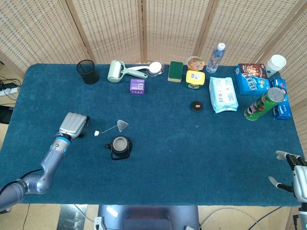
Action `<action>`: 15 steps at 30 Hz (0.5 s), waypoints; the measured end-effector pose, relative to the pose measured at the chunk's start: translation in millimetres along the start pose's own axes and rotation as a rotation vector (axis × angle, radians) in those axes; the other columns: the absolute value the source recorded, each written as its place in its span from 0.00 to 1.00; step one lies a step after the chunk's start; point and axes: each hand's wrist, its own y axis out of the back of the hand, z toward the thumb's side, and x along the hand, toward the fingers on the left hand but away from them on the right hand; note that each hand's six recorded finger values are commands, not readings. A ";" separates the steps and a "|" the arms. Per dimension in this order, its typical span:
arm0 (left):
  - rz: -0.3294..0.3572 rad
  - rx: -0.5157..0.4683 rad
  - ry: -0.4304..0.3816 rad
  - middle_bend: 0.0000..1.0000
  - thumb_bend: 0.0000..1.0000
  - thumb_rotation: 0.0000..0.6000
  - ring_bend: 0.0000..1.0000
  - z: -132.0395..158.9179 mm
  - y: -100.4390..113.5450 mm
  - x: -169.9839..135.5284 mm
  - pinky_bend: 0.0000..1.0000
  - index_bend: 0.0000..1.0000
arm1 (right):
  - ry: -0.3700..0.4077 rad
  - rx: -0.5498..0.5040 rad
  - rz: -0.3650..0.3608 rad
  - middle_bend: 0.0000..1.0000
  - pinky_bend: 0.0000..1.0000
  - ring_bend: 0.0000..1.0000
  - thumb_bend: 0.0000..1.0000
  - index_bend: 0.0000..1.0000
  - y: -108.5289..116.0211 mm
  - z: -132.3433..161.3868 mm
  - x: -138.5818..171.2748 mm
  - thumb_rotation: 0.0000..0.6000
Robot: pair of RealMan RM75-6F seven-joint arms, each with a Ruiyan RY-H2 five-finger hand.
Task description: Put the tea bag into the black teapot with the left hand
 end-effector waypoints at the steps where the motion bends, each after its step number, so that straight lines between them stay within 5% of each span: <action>1: -0.003 -0.007 -0.009 0.98 0.38 1.00 0.95 4.7 -1.6 2.5 0.92 0.51 | -0.007 0.000 -0.003 0.36 0.38 0.30 0.10 0.26 0.8 -2.0 1.3 1.00; 15: -0.016 -0.009 -0.057 0.98 0.38 1.00 0.95 25.8 -12.1 16.9 0.92 0.51 | -0.037 0.000 -0.016 0.36 0.38 0.30 0.10 0.26 4.7 -10.9 9.7 1.00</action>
